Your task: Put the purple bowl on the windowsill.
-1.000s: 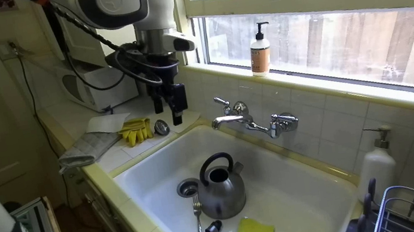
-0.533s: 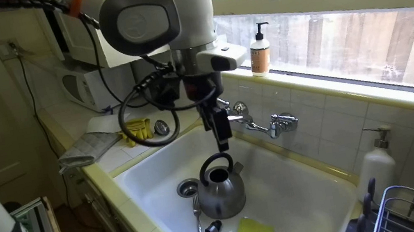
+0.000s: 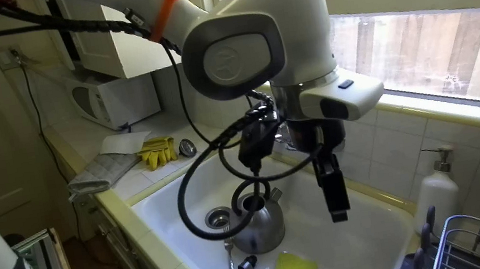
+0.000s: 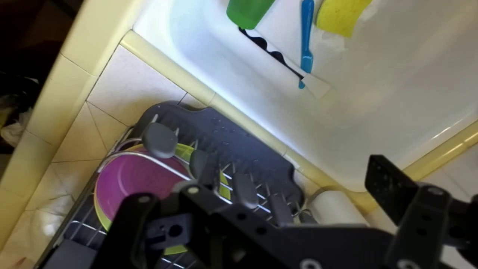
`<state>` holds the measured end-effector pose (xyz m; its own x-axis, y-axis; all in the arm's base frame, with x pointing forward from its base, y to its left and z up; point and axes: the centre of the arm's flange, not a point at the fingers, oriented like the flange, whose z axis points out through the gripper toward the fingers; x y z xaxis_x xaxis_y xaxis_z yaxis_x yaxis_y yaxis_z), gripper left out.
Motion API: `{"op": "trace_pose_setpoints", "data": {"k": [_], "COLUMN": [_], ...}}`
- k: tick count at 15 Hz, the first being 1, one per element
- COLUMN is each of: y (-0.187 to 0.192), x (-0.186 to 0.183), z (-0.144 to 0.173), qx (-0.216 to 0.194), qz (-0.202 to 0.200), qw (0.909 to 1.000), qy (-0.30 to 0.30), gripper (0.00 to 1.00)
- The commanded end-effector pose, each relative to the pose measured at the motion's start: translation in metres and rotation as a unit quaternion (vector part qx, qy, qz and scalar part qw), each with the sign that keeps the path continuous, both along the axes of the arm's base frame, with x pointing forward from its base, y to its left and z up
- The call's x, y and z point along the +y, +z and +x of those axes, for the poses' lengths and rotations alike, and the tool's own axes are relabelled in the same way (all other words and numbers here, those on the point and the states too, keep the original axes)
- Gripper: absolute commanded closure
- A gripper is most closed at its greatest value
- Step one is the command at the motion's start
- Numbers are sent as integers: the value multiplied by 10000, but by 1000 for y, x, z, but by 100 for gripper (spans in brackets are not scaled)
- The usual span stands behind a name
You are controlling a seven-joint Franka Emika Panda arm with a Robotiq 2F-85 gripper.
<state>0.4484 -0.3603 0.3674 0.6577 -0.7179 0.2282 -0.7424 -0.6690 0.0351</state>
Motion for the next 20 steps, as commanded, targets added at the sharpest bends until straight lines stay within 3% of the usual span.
{"op": "trace_pose_setpoints", "data": {"k": [1,4,20], "y": [-5,-19,-17], "x": [-9,-19,-20], "z": [3,12,15], "qx": [-11,11,-26], "qz": [33,91,84], "qw": [9998,9993,9991], "qy": [-174,-353,-403], "gripper": [0,0,0]}}
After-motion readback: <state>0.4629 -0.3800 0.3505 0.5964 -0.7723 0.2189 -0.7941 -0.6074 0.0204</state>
